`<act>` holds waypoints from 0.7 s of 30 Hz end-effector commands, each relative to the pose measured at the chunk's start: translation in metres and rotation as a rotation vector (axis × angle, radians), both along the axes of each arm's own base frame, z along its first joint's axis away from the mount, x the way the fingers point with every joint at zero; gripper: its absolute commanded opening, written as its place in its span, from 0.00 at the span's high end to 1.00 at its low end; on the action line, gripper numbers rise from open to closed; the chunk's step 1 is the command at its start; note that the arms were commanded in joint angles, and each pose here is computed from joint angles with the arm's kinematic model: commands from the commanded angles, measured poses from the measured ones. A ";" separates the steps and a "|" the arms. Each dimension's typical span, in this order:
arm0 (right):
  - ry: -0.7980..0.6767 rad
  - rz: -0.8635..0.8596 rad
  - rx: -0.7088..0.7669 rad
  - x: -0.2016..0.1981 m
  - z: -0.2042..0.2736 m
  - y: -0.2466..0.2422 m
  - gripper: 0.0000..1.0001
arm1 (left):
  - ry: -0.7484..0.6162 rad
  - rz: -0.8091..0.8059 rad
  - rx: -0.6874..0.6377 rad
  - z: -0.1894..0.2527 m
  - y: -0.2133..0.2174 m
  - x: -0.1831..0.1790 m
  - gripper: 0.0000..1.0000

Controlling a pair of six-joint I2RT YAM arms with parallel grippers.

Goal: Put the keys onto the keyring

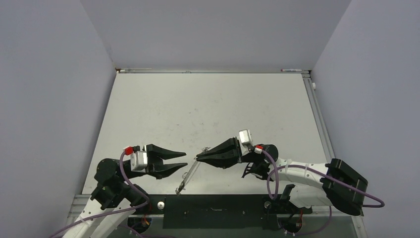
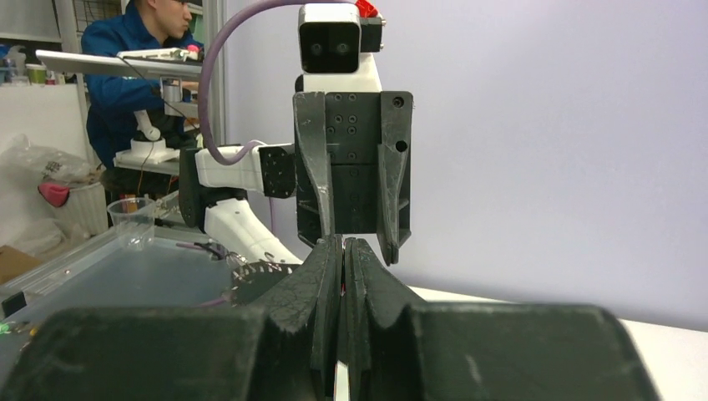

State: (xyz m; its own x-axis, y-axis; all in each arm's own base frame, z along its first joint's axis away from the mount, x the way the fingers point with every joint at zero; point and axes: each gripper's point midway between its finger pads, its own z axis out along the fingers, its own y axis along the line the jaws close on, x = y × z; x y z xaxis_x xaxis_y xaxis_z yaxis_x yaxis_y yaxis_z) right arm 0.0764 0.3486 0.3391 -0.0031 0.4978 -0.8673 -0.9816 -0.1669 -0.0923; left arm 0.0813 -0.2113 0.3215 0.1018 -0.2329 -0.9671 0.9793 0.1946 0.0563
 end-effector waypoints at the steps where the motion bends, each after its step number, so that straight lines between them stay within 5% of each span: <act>1: -0.044 0.009 0.137 -0.005 0.030 -0.010 0.95 | -0.033 0.009 -0.045 0.016 -0.003 0.006 0.69; 21: -0.025 0.064 0.221 -0.004 0.041 -0.004 0.95 | 0.000 -0.035 -0.034 0.005 -0.009 0.005 0.75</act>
